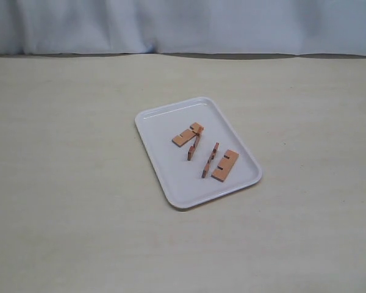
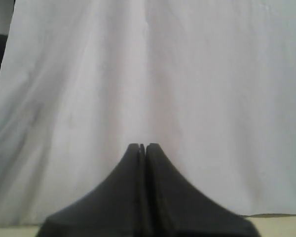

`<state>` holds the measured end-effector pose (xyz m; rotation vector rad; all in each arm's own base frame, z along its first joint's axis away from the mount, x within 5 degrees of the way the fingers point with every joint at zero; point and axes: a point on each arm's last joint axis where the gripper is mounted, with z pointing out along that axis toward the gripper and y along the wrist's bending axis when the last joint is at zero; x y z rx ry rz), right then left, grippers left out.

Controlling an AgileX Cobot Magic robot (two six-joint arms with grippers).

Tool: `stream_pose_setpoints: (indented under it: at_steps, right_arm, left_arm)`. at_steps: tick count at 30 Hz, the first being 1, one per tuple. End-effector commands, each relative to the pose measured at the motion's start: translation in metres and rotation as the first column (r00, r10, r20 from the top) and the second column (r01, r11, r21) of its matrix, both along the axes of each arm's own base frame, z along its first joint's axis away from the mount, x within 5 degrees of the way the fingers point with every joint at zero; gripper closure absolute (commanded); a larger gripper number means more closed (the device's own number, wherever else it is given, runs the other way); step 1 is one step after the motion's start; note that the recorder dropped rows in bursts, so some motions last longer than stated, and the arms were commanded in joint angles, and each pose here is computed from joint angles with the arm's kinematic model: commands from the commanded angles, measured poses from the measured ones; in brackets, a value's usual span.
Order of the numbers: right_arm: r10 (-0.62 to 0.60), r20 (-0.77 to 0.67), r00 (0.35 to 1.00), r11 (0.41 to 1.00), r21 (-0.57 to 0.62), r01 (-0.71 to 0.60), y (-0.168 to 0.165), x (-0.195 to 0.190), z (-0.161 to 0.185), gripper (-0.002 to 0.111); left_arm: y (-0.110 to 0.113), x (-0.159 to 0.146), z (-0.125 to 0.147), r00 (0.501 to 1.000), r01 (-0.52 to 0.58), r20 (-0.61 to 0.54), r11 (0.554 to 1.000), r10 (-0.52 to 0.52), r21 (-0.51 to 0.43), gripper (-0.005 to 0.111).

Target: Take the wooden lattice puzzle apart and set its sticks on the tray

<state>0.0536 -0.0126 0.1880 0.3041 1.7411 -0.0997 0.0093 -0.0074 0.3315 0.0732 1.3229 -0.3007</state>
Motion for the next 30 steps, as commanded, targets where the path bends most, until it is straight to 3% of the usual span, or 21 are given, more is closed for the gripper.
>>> stream_pose_setpoints:
  at_steps: [1,7,13,21,25,30]
  right_arm:
    - [-0.006,0.000,1.000,1.000,0.001,0.006,0.000,0.000,0.000,0.102]
    - [-0.006,0.000,1.000,1.000,0.001,0.006,0.000,0.000,0.000,0.102]
    - [-0.006,0.000,1.000,1.000,0.001,0.006,0.000,0.000,0.000,0.102]
    - [-0.006,0.000,1.000,1.000,0.001,0.006,0.000,0.000,0.000,0.102]
    - [-0.006,0.000,1.000,1.000,0.001,0.006,0.000,0.000,0.000,0.102]
    - [-0.006,0.000,1.000,1.000,0.001,0.006,0.000,0.000,0.000,0.102]
  left_arm:
    - [-0.003,0.019,-0.038,0.994,0.012,-0.108,1.000,-0.012,-0.002,0.107]
    - [-0.004,0.046,-0.123,0.975,-0.036,-0.220,0.999,0.037,0.007,0.107]
    - [-0.005,0.046,-0.129,0.953,-0.021,-0.304,0.998,0.002,-0.061,0.107]
    - [-0.007,0.044,-0.142,0.906,0.006,-0.423,1.000,-0.008,-0.008,0.107]
    - [-0.007,0.043,-0.145,0.897,0.008,-0.443,0.999,0.017,0.054,0.107]
    - [-0.007,0.043,-0.147,0.884,0.014,-0.467,0.998,0.015,0.059,0.107]
